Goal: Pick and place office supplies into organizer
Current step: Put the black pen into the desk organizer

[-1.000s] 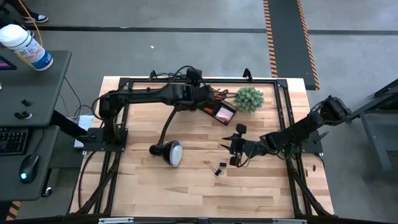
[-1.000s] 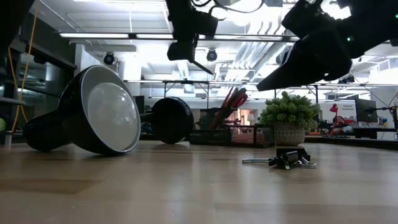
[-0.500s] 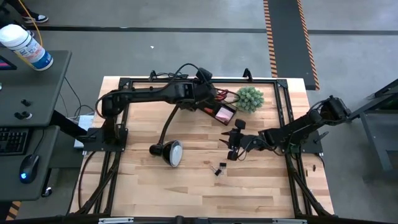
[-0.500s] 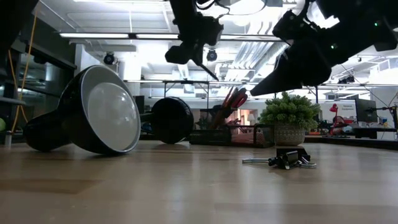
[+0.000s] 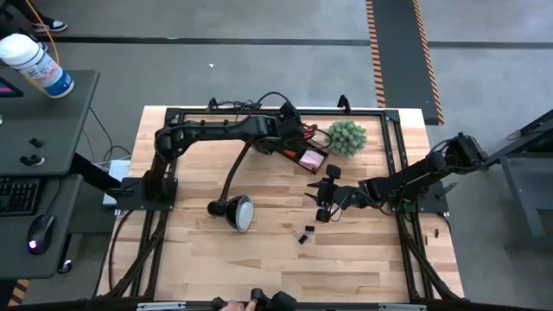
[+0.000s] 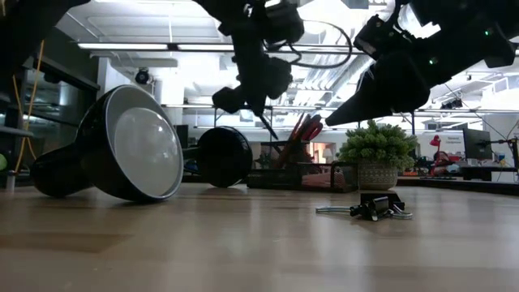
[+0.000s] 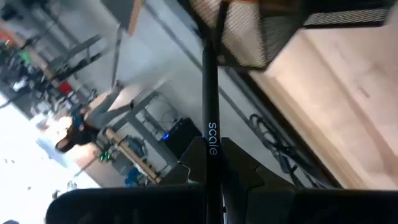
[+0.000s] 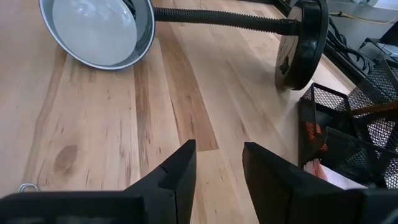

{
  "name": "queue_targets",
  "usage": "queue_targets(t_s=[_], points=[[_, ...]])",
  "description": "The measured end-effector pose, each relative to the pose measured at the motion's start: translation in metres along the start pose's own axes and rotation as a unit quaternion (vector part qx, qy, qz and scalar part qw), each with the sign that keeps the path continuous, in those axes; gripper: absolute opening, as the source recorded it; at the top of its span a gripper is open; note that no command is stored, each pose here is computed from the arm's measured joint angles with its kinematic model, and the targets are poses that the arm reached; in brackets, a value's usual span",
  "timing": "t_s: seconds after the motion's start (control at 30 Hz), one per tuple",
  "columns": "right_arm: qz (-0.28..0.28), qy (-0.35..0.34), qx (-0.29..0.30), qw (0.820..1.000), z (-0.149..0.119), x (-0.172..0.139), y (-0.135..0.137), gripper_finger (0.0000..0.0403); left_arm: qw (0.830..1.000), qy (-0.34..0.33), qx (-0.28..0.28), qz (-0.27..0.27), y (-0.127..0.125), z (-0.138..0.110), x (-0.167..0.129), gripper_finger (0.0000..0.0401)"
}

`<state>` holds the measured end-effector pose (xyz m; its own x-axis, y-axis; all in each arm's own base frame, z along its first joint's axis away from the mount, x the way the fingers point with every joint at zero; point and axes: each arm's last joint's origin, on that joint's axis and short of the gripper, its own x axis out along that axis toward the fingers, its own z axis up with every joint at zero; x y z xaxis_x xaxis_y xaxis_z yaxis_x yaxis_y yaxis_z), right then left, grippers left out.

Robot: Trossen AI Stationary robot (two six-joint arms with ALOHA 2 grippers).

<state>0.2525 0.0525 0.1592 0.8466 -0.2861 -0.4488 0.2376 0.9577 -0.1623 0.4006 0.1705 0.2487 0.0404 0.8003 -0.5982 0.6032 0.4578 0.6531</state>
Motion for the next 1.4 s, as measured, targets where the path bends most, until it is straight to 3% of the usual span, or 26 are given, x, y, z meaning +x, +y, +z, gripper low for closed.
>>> queue_targets(t_s=[0.3,0.5,1.0,1.4], points=[[0.001,0.000,0.004,1.000,0.000,0.000,0.000,0.0122,0.997,-0.026,0.071,-0.018,-0.005,0.009,0.008,0.0000],[0.001,-0.002,0.013,1.000,0.000,0.000,0.000,0.0122,0.993,-0.057,0.100,0.007,0.001,0.013,0.008,0.0000],[0.002,-0.003,0.019,1.000,0.001,0.000,0.000,0.0122,0.990,-0.099,0.104,-0.006,0.005,0.002,0.023,0.0000],[0.003,-0.008,0.025,1.000,0.002,0.000,0.000,0.0122,0.986,-0.084,0.143,-0.009,-0.001,0.017,0.048,0.0000]])
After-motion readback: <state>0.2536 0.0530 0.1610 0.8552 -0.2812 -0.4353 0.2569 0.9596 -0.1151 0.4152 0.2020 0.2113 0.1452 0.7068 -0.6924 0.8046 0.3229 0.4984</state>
